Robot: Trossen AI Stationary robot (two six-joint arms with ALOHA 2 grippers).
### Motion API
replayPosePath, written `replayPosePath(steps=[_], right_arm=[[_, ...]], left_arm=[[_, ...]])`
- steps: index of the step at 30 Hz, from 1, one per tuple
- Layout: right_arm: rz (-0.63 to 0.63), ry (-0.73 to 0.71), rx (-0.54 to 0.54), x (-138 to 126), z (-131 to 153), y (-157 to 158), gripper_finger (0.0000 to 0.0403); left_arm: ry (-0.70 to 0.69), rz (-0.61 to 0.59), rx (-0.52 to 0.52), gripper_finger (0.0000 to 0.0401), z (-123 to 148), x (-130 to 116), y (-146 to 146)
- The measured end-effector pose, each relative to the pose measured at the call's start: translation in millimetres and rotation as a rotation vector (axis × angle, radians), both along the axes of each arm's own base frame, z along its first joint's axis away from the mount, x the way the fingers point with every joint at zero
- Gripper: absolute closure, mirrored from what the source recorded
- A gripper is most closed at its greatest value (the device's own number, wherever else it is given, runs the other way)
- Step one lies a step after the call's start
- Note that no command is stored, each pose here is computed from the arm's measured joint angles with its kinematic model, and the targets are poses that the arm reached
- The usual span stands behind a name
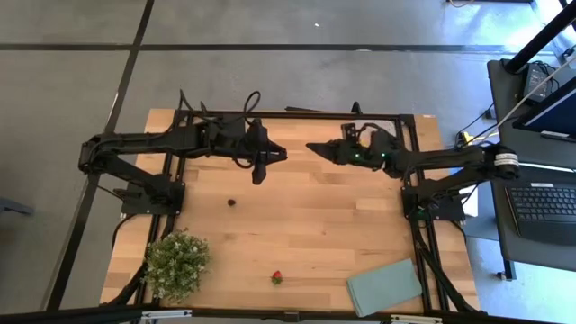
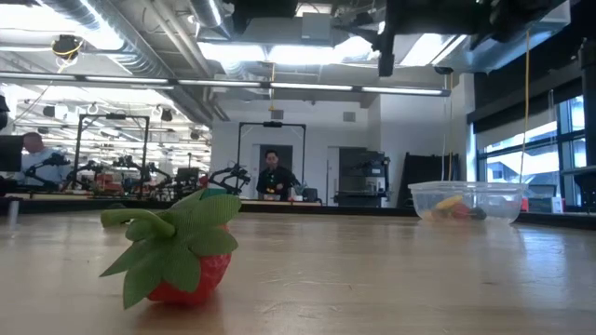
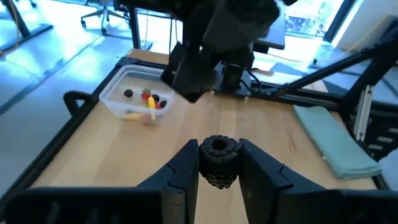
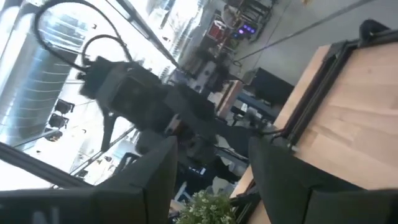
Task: Pick and placing Produce into tupperware
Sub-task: Put the blackberry into the transparent bin
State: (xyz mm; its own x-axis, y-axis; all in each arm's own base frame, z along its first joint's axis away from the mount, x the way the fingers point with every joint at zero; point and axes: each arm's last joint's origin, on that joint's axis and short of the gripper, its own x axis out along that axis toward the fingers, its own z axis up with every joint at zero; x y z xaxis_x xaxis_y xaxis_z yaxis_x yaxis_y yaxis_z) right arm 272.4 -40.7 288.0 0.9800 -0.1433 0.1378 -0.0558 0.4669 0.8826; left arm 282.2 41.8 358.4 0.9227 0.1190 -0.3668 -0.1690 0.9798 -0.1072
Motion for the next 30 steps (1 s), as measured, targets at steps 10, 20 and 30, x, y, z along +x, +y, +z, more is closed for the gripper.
replayPosePath(steps=[10,20,30], right_arm=[[0.054,-0.016,-0.021,27,6,-2,0.0201],[0.146,0.078,-0.118,65,26,-6,0.0201],[0.163,0.112,-0.111,68,27,-6,0.0201]], left_arm=[[-0.013,-0.041,0.058,0.0314,2,2,-6],[-0.022,-0.037,0.07,0.0315,3,2,-6],[-0.018,-0.023,0.122,0.0321,3,2,-5]])
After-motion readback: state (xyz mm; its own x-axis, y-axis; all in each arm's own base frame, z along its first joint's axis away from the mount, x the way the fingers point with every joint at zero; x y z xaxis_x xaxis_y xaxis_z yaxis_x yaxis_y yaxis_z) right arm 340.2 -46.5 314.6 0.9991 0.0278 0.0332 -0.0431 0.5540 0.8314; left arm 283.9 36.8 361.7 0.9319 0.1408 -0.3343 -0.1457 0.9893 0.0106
